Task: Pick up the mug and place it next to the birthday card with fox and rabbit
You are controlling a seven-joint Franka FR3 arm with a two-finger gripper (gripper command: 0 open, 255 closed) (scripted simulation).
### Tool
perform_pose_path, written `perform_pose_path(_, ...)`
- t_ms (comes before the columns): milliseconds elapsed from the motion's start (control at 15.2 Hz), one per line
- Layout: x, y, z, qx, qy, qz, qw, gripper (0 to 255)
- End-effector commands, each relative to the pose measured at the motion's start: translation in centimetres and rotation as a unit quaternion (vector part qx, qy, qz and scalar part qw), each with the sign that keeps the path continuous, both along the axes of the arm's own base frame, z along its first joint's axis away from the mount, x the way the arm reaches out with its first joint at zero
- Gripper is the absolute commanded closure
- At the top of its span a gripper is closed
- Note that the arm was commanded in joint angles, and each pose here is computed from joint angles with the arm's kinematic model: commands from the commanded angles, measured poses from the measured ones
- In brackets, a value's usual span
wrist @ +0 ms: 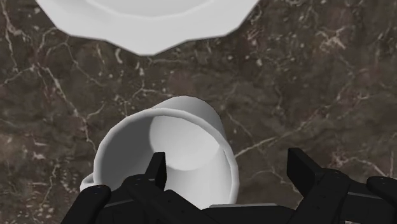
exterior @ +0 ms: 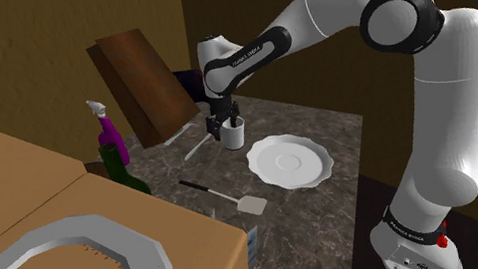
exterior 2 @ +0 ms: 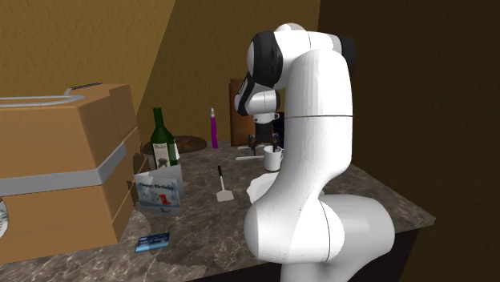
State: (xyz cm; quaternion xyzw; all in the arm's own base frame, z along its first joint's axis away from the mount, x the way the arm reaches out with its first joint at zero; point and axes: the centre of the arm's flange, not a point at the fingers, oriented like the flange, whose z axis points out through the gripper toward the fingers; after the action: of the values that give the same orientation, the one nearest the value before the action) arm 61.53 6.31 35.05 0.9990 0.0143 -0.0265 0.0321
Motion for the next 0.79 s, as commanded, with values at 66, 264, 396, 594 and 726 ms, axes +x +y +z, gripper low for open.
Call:
perform_pose_path(66,0.04,-0.03,-0.14,0.000,0.000,0.000,1.0000,0)
perform_pose_path(264,0.04,-0.03,-0.14,0.000,0.000,0.000,1.0000,0)
perform_pose_path(396,0.04,-0.03,-0.13,0.000,0.000,0.000,1.0000,255)
perform_pose_path(594,0.04,-0.03,-0.13,0.000,0.000,0.000,1.0000,255)
perform_pose_path(726,0.04,-0.03,-0.13,0.000,0.000,0.000,1.0000,255)
